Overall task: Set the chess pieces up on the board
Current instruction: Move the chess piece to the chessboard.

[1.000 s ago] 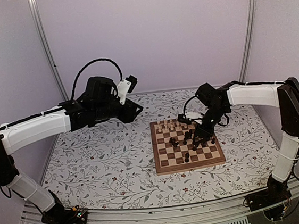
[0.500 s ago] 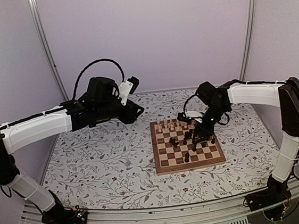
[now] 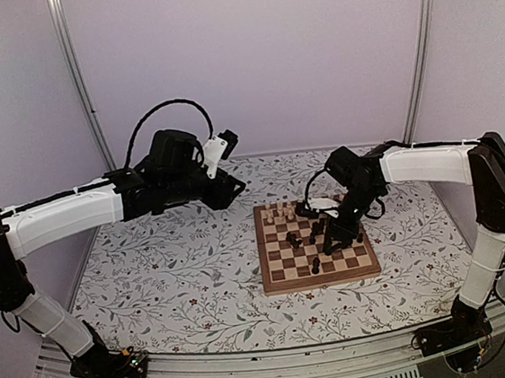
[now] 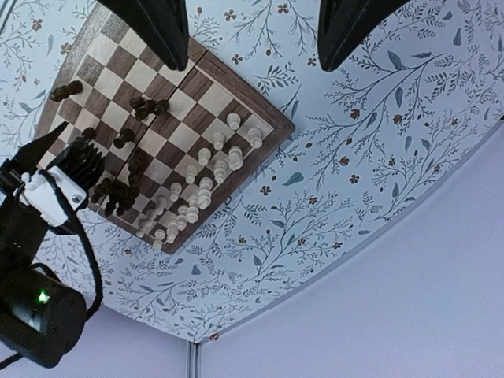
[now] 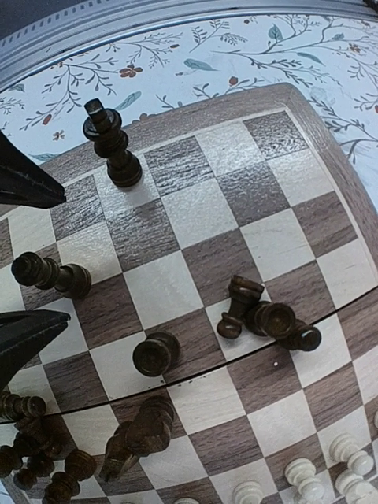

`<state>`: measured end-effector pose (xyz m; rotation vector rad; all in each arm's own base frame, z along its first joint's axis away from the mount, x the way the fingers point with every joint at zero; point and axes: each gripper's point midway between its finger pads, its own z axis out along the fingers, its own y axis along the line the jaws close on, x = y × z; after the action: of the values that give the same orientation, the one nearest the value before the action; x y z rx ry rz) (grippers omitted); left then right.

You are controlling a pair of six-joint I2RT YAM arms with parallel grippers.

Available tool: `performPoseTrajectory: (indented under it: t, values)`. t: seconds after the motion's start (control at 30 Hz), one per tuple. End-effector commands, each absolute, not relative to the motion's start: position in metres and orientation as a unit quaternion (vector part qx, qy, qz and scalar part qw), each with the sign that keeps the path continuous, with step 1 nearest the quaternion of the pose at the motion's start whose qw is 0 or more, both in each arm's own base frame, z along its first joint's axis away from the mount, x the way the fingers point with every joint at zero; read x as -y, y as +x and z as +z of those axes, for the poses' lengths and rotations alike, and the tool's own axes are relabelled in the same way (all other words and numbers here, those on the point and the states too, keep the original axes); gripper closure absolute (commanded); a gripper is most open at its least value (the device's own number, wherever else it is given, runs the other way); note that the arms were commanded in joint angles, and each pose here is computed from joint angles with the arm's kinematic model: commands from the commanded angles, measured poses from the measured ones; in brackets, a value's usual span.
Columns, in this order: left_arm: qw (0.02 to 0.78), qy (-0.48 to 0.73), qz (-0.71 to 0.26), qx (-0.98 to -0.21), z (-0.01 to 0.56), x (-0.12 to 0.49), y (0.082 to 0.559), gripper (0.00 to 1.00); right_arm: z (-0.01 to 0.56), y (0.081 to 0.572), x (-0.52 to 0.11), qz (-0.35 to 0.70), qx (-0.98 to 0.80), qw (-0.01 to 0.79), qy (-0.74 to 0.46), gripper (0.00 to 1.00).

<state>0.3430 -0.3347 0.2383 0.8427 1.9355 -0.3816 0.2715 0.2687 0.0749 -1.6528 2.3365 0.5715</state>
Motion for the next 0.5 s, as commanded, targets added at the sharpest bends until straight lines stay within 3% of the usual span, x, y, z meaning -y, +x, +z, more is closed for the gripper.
performPoseTrajectory:
  t: [0.0, 0.23, 0.47]
  values:
    - [0.475, 0.361, -0.159, -0.787, 0.2415, 0.3444, 0.3381, 0.42, 0.0733, 0.2754, -0.2656, 0.178, -0.797, 0.118, -0.565, 0.56]
    - [0.472, 0.366, -0.157, -0.787, 0.2391, 0.3460, 0.3371, 0.42, 0.0709, 0.2747, -0.2685, 0.184, -0.796, 0.115, -0.566, 0.80]
    - [0.467, 0.370, -0.155, -0.788, 0.2365, 0.3474, 0.3369, 0.42, 0.0731, 0.2744, -0.2670, 0.180, -0.795, 0.117, -0.567, 0.88]
